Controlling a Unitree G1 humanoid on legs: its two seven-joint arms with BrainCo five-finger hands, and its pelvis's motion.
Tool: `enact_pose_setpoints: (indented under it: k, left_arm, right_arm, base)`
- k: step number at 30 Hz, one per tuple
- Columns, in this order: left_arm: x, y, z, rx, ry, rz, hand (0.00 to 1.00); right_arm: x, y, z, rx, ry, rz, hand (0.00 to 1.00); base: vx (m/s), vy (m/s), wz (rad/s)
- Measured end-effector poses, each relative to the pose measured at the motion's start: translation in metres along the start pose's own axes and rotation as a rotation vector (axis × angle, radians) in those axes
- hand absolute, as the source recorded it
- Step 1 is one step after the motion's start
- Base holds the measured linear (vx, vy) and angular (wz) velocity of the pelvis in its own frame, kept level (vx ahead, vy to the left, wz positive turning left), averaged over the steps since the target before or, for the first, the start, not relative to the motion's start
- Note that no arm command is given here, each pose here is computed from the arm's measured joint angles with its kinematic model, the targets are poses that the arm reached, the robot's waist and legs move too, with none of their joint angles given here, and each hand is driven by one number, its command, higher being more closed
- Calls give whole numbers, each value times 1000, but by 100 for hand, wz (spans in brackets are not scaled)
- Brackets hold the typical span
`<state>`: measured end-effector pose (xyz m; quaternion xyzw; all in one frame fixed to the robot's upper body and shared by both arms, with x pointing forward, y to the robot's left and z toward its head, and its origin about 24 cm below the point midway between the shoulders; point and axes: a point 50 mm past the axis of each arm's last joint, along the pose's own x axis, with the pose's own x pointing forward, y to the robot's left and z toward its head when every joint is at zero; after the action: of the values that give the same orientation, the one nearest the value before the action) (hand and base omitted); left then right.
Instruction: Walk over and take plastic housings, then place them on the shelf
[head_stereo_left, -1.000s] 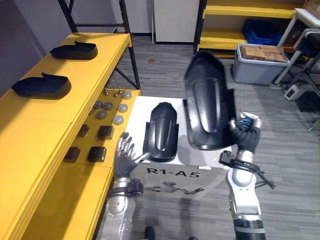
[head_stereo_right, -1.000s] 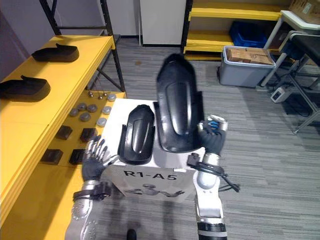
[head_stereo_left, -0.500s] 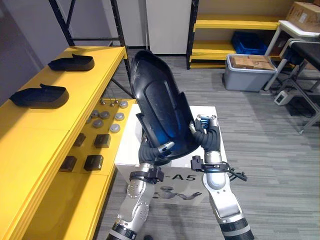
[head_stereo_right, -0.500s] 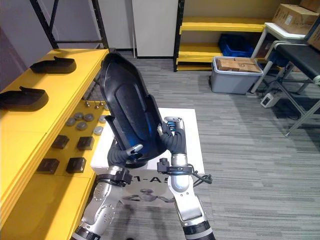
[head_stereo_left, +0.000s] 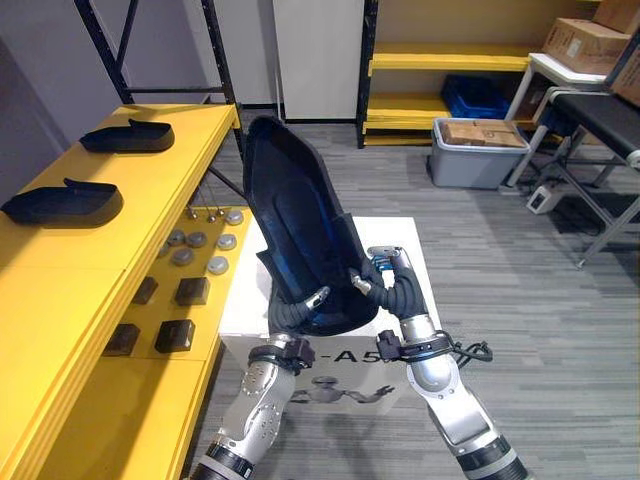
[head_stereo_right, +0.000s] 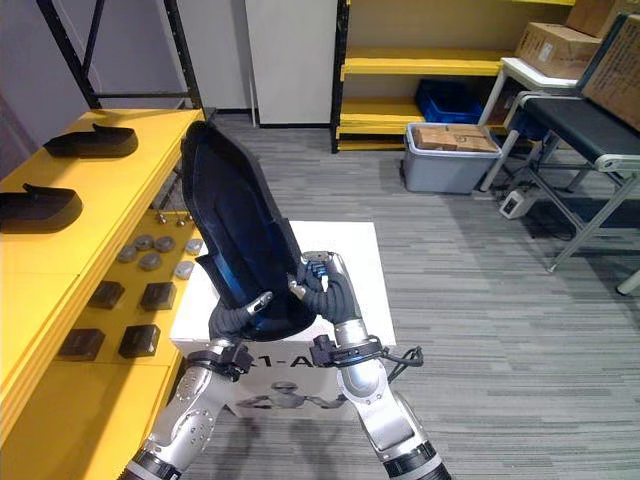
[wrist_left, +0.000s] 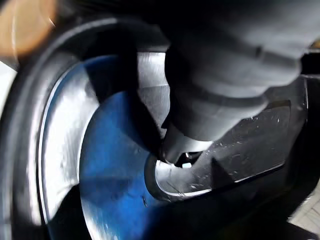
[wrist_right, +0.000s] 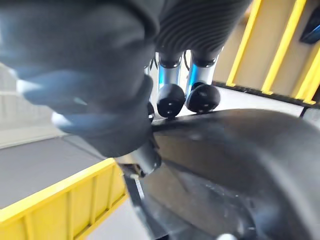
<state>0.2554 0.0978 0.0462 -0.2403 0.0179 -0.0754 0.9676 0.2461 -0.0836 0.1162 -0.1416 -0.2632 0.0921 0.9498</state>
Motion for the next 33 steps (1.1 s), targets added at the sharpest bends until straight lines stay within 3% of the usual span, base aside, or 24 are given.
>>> enact_pose_setpoints:
  k: [8,13,19,26,33]
  left_arm:
    - [2,-10,12,137,-91,-15,100]
    - [-1,-14,27,170,-190,5,100]
    - [-18,22,32,183,-213,177,100]
    - [-37,34,48,211,-292,254,100]
    - [-47,35,40,239,-262,250,100]
  right_arm:
    - [1,-27,6,166,-6,-60,0]
    - [-4,-81,23,228,-118,-339,0]
    - [-48,-140,7,119,-29,-638,0]
    - [-140,-147,-87,71,553,-779,0]
    - [-255,-95,-147,247,1175,-743,0]
  base:
    - [0,0,0]
    - [0,0,0]
    - [0,0,-1]
    - [0,0,0]
    - [0,0,1]
